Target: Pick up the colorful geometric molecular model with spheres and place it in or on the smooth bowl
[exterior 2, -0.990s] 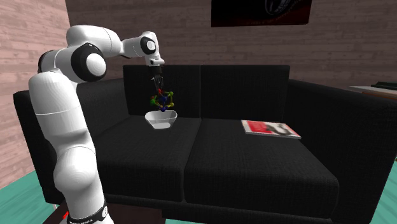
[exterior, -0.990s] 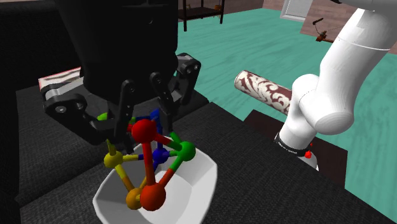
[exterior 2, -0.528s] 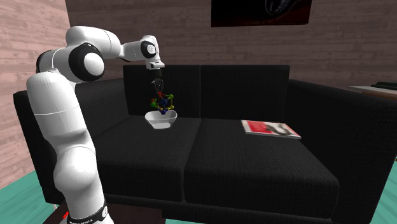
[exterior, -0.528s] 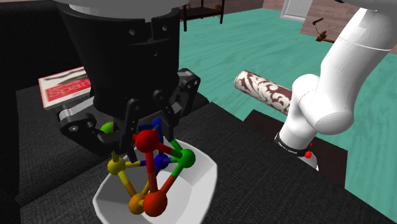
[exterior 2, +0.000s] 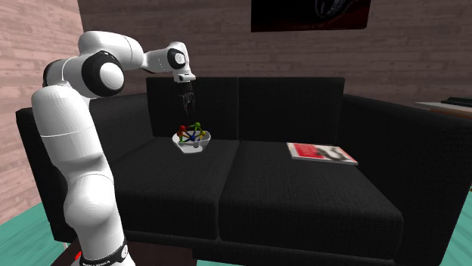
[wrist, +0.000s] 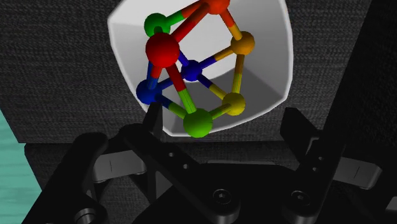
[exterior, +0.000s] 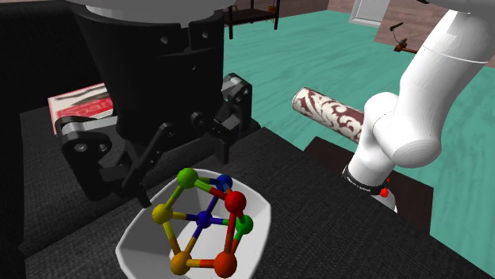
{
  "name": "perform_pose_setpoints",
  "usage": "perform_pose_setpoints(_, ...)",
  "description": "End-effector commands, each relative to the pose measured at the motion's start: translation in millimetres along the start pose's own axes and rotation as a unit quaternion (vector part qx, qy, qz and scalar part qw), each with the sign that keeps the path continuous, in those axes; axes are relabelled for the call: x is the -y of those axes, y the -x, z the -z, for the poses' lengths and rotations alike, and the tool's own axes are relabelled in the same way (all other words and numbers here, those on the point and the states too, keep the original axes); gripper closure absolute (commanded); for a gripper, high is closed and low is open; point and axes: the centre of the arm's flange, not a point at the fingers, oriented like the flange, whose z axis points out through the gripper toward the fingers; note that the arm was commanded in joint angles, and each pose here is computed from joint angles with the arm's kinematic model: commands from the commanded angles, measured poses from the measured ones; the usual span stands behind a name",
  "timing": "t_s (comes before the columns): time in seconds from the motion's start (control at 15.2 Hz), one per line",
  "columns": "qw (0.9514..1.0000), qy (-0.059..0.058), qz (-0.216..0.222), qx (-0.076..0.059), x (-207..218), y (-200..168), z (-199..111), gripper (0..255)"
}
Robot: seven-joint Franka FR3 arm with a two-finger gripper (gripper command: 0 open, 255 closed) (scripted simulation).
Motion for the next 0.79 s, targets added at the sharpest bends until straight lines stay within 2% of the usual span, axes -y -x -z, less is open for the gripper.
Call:
perform_pose_setpoints(0.0, 1.0000, 0.000, 0.000, 0.000, 0.0, 0.0, 0.0, 0)
perform_pose_setpoints(0.26, 1.0000, 0.000, 0.000, 0.000, 0.0, 0.0, 50.1, 0)
perform_pose_setpoints(0.73, 1.0000, 0.000, 0.000, 0.000, 0.0, 0.0, 50.1, 0)
